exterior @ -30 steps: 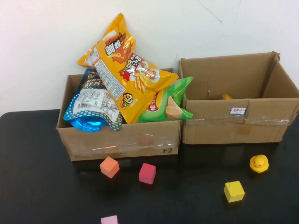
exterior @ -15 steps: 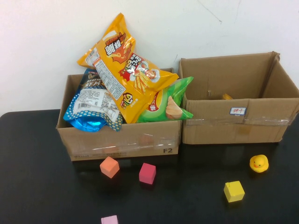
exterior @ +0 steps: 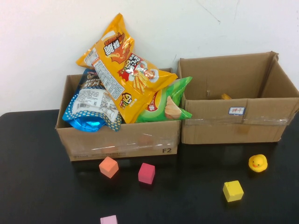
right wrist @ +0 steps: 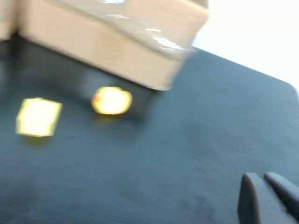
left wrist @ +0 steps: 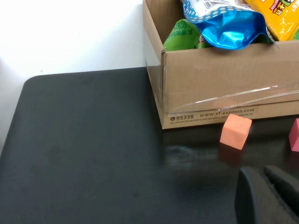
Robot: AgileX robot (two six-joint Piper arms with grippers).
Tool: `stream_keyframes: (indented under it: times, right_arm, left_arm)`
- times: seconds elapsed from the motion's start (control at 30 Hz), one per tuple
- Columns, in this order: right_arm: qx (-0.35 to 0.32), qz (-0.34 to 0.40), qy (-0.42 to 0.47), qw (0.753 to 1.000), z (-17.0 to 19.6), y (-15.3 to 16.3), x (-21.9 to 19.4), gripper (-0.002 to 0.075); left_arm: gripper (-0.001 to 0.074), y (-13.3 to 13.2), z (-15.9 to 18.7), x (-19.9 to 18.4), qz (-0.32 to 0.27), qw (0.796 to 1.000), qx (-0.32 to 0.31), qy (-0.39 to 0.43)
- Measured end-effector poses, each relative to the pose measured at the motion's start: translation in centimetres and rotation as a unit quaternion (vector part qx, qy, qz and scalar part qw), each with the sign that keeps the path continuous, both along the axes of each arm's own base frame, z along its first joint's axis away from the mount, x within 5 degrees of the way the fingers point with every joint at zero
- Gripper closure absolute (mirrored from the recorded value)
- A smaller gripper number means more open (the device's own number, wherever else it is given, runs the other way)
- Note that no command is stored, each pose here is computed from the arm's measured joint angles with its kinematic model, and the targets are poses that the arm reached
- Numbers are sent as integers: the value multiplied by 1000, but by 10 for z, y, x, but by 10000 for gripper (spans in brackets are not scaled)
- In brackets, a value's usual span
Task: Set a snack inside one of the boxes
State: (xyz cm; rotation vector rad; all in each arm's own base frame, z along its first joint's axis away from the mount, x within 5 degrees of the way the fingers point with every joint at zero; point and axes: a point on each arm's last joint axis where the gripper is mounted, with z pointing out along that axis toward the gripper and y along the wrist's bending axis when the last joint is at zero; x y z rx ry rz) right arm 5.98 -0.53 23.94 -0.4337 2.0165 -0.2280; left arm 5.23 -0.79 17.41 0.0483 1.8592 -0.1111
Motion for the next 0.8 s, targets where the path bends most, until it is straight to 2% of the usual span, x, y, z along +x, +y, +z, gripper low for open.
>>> stream_keyframes:
  times: [0.17, 0.37, 0.5, 0.6, 0.7, 0.8]
  right_arm:
    - [12, -119, -64, 991, -7, -17, -23, 724]
    - [37, -185, -112, 976, -6, -19, -28, 725]
    - [88, -167, -140, 972, -4, -13, -25, 725]
    - [119, -121, -155, 973, -5, -4, -20, 725]
    - [171, -84, -223, 956, -11, 3, -11, 725]
    - [193, -84, -263, 942, -26, 2, -6, 725]
  left_arm:
    - [736, 0, 0, 0, 0, 1000, 0, 0]
    - [736, 0, 0, 0, 0, 1000, 0, 0]
    - [736, 0, 0, 0, 0, 1000, 0, 0]
    - [736, 0, 0, 0, 0, 1000, 0, 0]
    - [736, 0, 0, 0, 0, 1000, 0, 0]
    - [736, 0, 0, 0, 0, 1000, 0, 0]
